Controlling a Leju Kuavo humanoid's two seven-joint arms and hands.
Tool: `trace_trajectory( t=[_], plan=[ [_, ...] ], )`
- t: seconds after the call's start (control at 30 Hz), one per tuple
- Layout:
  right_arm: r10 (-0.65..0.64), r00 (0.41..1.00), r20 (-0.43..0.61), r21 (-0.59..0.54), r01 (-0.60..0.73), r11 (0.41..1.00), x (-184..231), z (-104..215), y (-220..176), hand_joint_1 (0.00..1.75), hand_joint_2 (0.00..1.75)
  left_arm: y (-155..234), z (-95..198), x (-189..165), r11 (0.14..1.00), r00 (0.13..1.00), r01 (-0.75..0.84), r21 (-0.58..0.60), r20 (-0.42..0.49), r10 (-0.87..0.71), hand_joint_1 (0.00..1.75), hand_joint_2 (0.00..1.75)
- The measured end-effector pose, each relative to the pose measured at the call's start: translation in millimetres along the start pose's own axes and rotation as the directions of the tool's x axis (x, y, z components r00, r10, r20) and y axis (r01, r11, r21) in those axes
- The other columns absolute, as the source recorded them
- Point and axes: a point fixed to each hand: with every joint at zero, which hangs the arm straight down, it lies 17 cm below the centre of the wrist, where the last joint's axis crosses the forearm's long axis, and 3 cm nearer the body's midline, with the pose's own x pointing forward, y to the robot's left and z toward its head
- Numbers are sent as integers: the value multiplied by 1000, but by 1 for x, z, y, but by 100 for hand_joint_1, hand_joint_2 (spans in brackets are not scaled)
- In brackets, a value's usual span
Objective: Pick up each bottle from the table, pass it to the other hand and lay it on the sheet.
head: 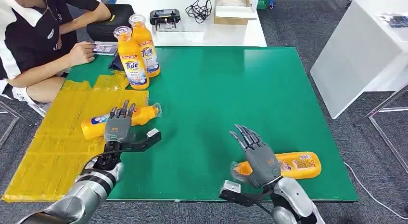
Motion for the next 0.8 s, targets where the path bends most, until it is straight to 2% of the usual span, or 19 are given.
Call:
trace_trajectory(
  t=[0.2, 0.37, 0.57, 0.63, 0.7, 0.8],
  plan=[
    [35, 998, -47, 84, -31, 996, -29, 26, 22, 0, 175, -3, 4, 0, 998, 998, -62, -2, 1, 62, 0, 175],
    [83, 989, -122, 140, -66, 988, -61, 53, 31, 0, 175, -4, 15, 20, 953, 951, -301, -25, 61, 302, 0, 175],
    [106, 983, -152, 158, -82, 984, -76, 65, 32, 0, 175, 1, 22, 28, 932, 929, -362, -15, 76, 362, 0, 175],
    [120, 978, -170, 163, -93, 982, -82, 68, 32, 0, 175, 6, 26, 38, 873, 867, -488, -27, 108, 487, 0, 175],
    [152, 966, -208, 164, -118, 979, -96, 74, 28, 0, 175, 19, 36, 52, 753, 742, -657, -37, 147, 654, 0, 175],
    [249, 925, -285, 150, -214, 965, -126, 84, 14, 0, 175, 37, 54, 62, 640, 627, -767, -38, 168, 761, 0, 175]
  ],
)
